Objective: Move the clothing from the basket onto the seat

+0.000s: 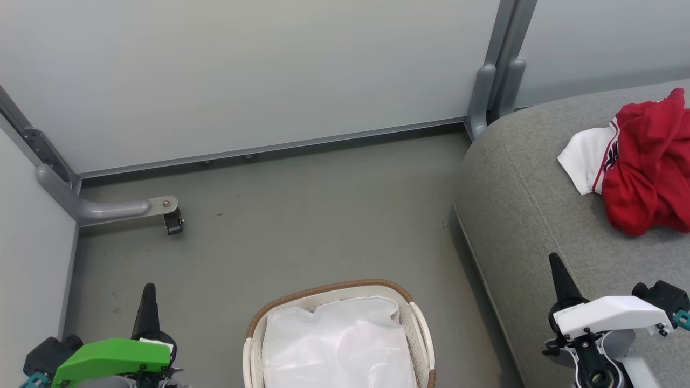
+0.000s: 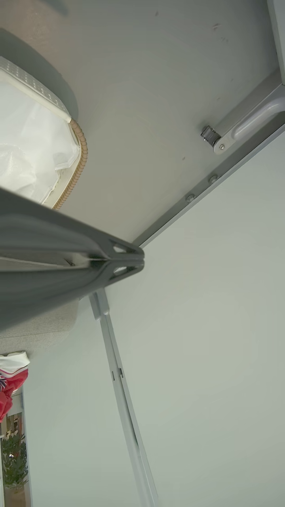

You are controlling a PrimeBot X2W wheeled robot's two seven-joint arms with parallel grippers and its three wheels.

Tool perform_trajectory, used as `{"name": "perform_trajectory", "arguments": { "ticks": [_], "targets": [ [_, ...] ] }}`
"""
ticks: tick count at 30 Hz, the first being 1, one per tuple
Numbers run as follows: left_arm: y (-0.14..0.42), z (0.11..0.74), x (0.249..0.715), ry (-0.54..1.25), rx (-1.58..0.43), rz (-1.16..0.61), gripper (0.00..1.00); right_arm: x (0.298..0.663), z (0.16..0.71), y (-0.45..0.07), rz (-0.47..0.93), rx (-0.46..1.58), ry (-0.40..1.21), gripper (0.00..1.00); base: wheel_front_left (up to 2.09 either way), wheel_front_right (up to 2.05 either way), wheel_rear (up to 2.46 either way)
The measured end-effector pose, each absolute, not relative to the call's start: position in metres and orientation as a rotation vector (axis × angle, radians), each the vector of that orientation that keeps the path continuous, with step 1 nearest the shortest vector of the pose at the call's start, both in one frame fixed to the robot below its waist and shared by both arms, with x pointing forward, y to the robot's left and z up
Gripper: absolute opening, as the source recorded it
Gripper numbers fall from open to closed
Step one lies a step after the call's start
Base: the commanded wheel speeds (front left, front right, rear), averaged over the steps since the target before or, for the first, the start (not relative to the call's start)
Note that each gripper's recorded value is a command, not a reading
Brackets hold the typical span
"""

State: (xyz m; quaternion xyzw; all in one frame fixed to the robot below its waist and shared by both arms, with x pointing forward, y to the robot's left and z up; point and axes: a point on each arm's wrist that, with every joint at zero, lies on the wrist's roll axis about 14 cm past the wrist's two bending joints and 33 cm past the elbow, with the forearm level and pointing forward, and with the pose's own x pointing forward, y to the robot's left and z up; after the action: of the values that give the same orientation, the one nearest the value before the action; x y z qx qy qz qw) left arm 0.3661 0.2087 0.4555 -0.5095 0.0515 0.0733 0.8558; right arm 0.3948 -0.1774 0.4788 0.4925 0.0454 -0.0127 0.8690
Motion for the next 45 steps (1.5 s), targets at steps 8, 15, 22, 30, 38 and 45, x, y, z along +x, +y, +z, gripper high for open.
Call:
{"name": "perform_trajectory", "arguments": {
  "ticks": [8, 15, 22, 30, 38, 45],
  "targets": [
    [0.208, 0.461, 0.369, 0.097, -1.151, 0.145, 0.0, 0.395, 0.482, -0.18, -0.03, 1.114, 0.087, 0.0, 0.0, 0.0, 0.0],
    [0.207, 0.468, 0.373, 0.081, -1.215, 0.128, 0.0, 0.394, 0.485, -0.183, -0.031, 1.184, 0.079, 0.0, 0.0, 0.0, 0.0],
    [0.205, 0.471, 0.375, 0.074, -1.276, 0.118, 0.0, 0.394, 0.488, -0.185, -0.03, 1.25, 0.069, 0.0, 0.0, 0.0, 0.0],
    [0.204, 0.477, 0.377, 0.063, -1.341, 0.098, 0.0, 0.393, 0.492, -0.188, -0.029, 1.321, 0.056, 0.0, 0.0, 0.0, 0.0],
    [0.202, 0.484, 0.38, 0.049, -1.408, 0.076, 0.0, 0.392, 0.496, -0.191, -0.023, 1.395, 0.043, 0.0, 0.0, 0.0, 0.0],
    [0.201, 0.489, 0.382, 0.039, -1.459, 0.059, 0.0, 0.392, 0.499, -0.193, -0.017, 1.449, 0.033, 0.0, 0.0, 0.0, 0.0]
  ]
}}
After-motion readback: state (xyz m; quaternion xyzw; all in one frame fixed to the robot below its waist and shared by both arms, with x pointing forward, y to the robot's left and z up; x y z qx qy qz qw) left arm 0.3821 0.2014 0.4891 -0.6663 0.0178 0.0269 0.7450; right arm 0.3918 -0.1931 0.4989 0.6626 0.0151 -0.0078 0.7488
